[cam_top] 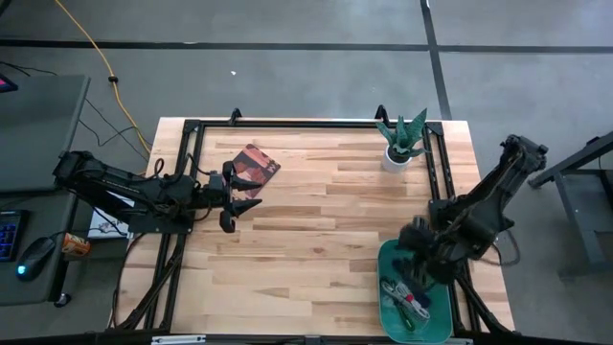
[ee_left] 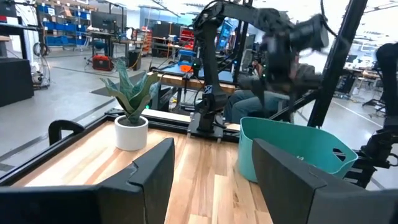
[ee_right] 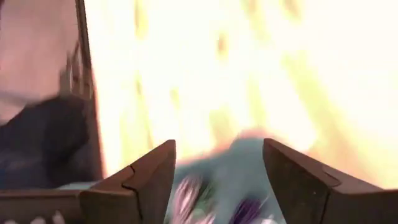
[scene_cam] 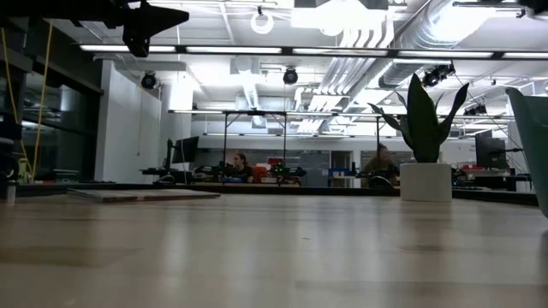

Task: Pick and place USB-C Cables
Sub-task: Return to Home Position

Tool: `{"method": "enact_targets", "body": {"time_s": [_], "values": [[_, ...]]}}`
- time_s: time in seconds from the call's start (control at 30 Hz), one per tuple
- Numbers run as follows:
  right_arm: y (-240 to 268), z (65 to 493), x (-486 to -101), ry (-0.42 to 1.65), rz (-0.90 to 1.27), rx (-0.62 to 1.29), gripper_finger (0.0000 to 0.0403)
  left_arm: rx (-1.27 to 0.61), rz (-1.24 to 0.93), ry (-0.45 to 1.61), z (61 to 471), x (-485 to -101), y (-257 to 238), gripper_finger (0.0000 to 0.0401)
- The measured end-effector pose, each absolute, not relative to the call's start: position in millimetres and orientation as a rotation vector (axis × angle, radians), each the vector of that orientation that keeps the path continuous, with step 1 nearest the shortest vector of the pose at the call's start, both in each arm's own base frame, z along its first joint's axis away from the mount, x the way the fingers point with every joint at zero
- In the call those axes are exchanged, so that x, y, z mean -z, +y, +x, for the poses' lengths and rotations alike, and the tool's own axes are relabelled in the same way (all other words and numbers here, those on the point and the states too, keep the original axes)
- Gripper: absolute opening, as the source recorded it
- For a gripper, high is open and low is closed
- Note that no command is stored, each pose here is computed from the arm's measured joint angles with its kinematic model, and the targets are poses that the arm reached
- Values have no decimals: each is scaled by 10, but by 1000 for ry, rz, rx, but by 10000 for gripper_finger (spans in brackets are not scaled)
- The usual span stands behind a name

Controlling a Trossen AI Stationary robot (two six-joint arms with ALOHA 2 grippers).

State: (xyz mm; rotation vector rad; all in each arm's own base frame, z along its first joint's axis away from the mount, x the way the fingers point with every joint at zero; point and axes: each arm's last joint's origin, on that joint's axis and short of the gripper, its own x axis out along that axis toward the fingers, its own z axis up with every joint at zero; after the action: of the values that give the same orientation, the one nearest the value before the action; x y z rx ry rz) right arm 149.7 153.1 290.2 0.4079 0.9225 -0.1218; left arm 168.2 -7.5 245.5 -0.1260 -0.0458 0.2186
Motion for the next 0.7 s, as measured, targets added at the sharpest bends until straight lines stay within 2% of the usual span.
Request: {"method": "enact_targets", "body": {"time_s": [0.2,0.4,0.53,0.7], "values": [[1285,1409,-3233,660,191,191,232,-196,-128,-55,1667,-2471,-78,195],[1052,1331,-3349,610,211,241,232,-132,-180,-85,1635,-2607,-51,195],[1006,1318,-3375,570,136,267,232,-87,-180,-81,1618,-2728,-41,195],[977,1322,-3394,498,38,343,232,-123,-122,-84,1590,-2896,-2,195]]}}
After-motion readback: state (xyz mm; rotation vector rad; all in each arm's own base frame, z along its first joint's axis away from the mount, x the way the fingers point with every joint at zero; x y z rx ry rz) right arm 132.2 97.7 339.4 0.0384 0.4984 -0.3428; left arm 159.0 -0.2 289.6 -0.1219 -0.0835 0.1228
